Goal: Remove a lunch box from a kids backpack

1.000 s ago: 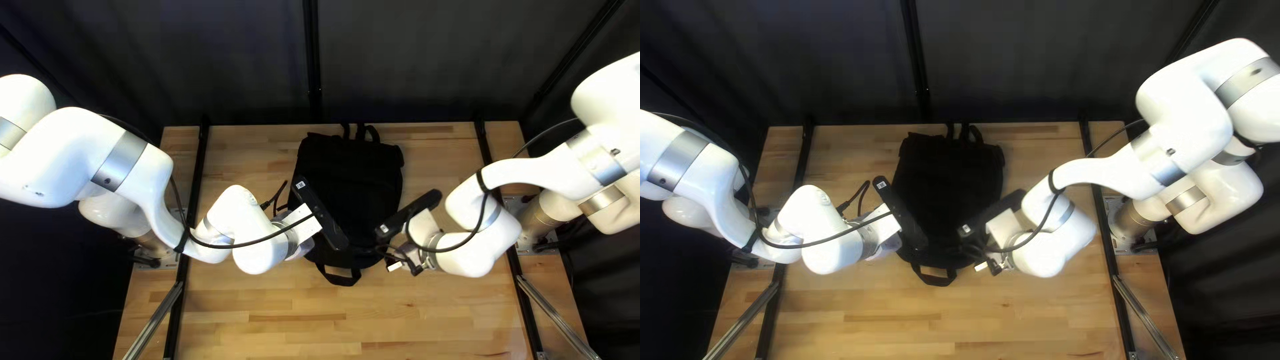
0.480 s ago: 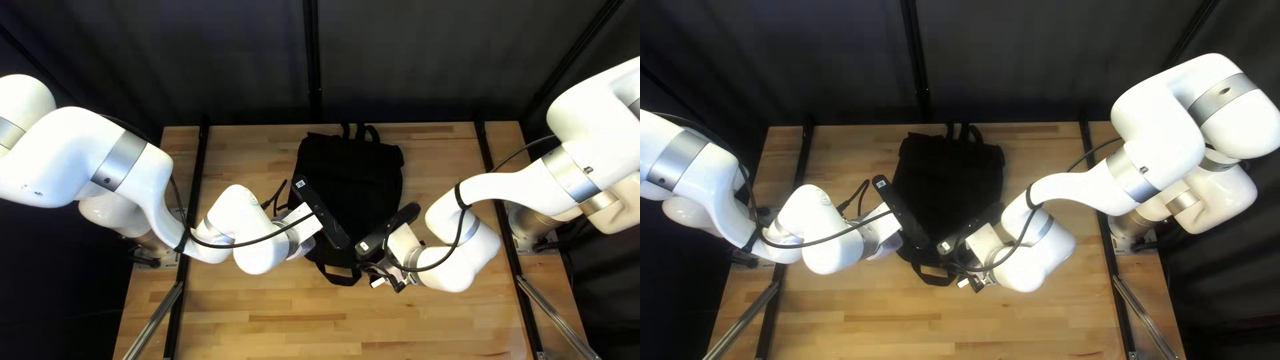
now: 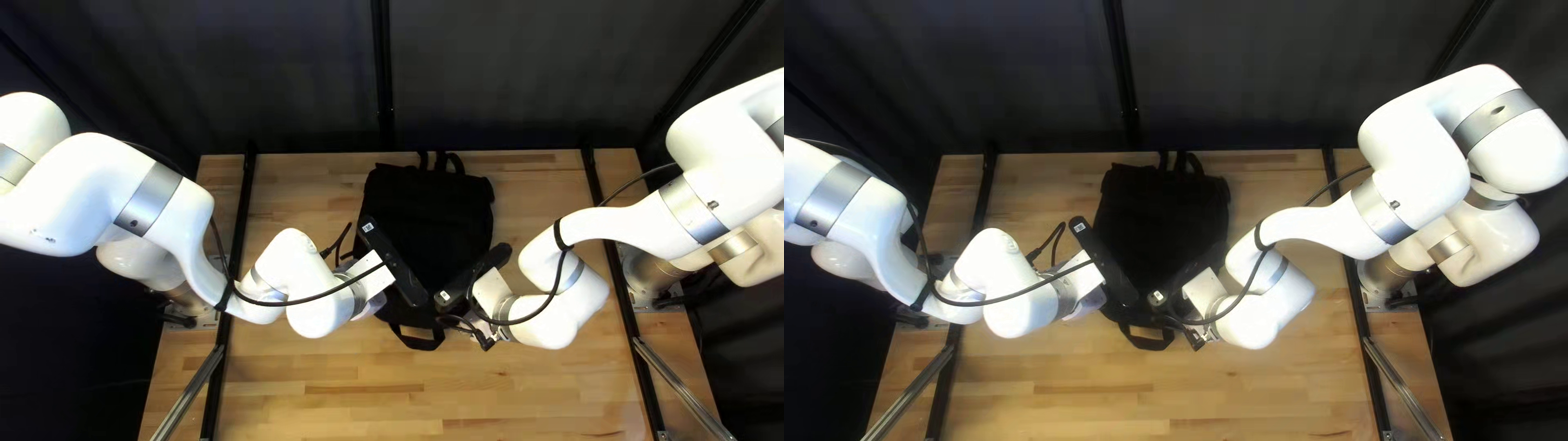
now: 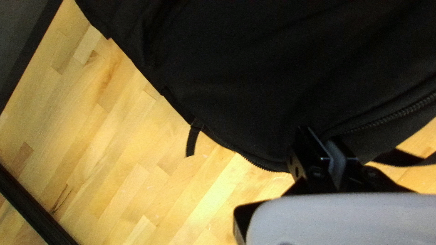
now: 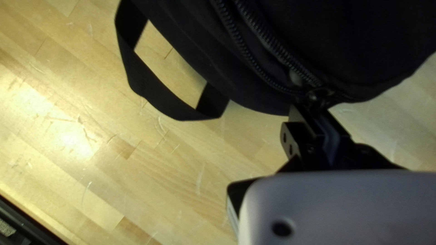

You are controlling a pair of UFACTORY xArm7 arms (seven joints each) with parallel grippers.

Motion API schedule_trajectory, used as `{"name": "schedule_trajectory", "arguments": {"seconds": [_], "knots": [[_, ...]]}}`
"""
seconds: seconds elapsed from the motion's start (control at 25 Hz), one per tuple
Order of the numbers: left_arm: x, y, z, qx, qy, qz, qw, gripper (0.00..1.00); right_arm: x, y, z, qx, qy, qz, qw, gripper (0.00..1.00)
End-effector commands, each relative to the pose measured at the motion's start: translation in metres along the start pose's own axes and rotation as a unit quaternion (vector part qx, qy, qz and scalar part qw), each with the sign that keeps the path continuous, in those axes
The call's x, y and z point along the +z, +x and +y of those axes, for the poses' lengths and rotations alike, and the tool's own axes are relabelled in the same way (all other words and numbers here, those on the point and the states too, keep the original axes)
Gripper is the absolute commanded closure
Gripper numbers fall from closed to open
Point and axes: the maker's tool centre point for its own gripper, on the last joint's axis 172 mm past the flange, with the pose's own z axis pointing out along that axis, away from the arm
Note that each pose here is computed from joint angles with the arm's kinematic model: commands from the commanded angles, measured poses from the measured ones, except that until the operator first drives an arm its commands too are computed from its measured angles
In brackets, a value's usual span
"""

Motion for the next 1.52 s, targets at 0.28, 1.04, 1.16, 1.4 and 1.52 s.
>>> {"name": "schedule_trajectory", "arguments": {"seconds": [0.28, 1.04, 1.16, 1.4, 1.52], "knots": [[-0.002, -0.004, 0.000, 0.001, -0.003, 0.002, 1.0000, 1.00, 0.007, 0.005, 0.004, -0.016, -0.007, -0.003, 0.9998, 1.00], [-0.002, -0.009, 0.005, 0.005, -0.009, -0.004, 0.9999, 1.00, 0.025, 0.013, 0.063, -0.026, -0.019, -0.016, 0.9994, 1.00], [-0.002, -0.008, 0.006, 0.007, -0.010, -0.005, 0.9999, 1.00, 0.027, 0.017, 0.076, -0.032, -0.020, -0.015, 0.9992, 1.00], [-0.001, -0.008, 0.009, 0.009, -0.011, -0.006, 0.9999, 1.00, 0.030, 0.024, 0.102, -0.044, -0.020, -0.014, 0.9987, 1.00], [0.001, -0.007, 0.012, 0.009, -0.013, -0.007, 0.9999, 1.00, 0.033, 0.030, 0.110, -0.049, -0.016, -0.012, 0.9986, 1.00]]}}
